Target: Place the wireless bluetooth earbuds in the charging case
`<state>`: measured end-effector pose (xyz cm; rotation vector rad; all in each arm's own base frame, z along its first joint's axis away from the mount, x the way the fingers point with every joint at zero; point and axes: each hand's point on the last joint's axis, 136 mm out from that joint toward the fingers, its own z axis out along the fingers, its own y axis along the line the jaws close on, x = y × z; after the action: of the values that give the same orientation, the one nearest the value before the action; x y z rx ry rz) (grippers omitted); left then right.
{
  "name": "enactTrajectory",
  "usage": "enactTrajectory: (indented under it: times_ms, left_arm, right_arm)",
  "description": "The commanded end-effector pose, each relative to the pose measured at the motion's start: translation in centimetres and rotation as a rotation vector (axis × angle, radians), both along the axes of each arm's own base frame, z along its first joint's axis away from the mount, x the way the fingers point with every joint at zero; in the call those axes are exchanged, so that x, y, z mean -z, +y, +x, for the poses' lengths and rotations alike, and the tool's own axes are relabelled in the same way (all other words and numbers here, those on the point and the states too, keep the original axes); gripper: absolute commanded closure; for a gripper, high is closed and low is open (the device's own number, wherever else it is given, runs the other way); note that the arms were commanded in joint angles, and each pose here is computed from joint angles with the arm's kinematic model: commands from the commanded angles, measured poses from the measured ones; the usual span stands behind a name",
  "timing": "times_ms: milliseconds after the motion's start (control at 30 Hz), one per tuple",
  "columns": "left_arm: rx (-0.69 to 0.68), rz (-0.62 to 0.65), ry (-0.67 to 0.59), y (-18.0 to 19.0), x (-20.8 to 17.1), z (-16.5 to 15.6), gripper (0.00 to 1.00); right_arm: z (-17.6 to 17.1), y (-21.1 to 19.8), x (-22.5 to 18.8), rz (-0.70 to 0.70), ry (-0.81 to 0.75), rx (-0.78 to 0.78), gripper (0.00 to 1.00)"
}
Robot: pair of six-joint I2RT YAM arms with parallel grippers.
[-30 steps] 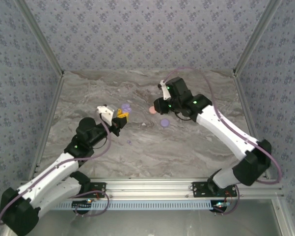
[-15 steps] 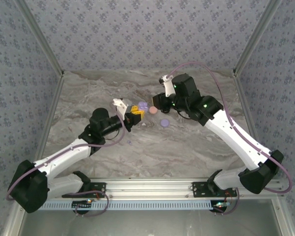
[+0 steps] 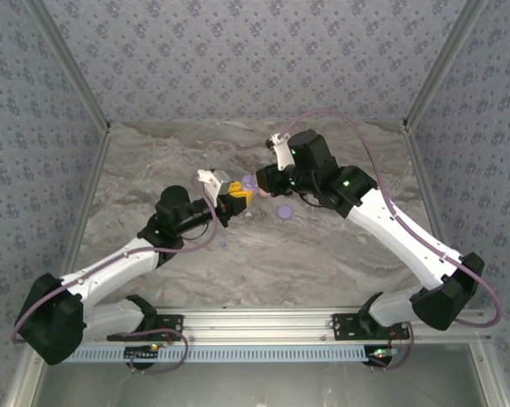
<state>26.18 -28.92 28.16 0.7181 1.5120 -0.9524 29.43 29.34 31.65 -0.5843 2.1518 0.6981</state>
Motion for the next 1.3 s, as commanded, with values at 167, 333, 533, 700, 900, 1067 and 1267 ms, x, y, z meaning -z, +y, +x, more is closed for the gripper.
enactTrajectory:
  times_ms: [167, 333, 533, 700, 900, 1067, 1267]
  left_arm:
    - [0.025, -0.052, -0.05, -0.6, -2.7, -0.1, 1.0]
    - [0.022, -0.053, -0.048, -0.6, -2.6, -0.1, 1.0]
    - [0.019, -0.051, -0.046, -0.6, -2.5, 0.0, 1.0]
    - [0.018, -0.051, -0.046, -0.6, -2.6, 0.0, 1.0]
    - [0.016, -0.053, -0.045, -0.6, -2.6, 0.0, 1.0]
    - [0.0, -0.051, -0.043, -0.4, -2.6, 0.2, 1.0]
    - [-0.012, -0.056, -0.043, -0.3, -2.6, 0.4, 1.0]
  right_arm:
    - [0.3, 1.1, -0.3, 0.013, -0.013, -0.007, 0.76]
    - [0.3, 1.2, 0.2, -0.005, -0.008, -0.004, 0.76]
    - [0.2, 1.0, 0.8, -0.027, -0.005, 0.001, 0.76]
    - [0.4, 0.8, 1.3, -0.048, -0.004, 0.017, 0.76]
    - [0.3, 0.8, 1.3, -0.044, -0.003, 0.013, 0.76]
    - [-0.2, 1.3, 1.2, -0.024, 0.017, -0.013, 0.76]
    - [-0.7, 1.5, 1.2, 0.004, 0.053, -0.041, 0.72]
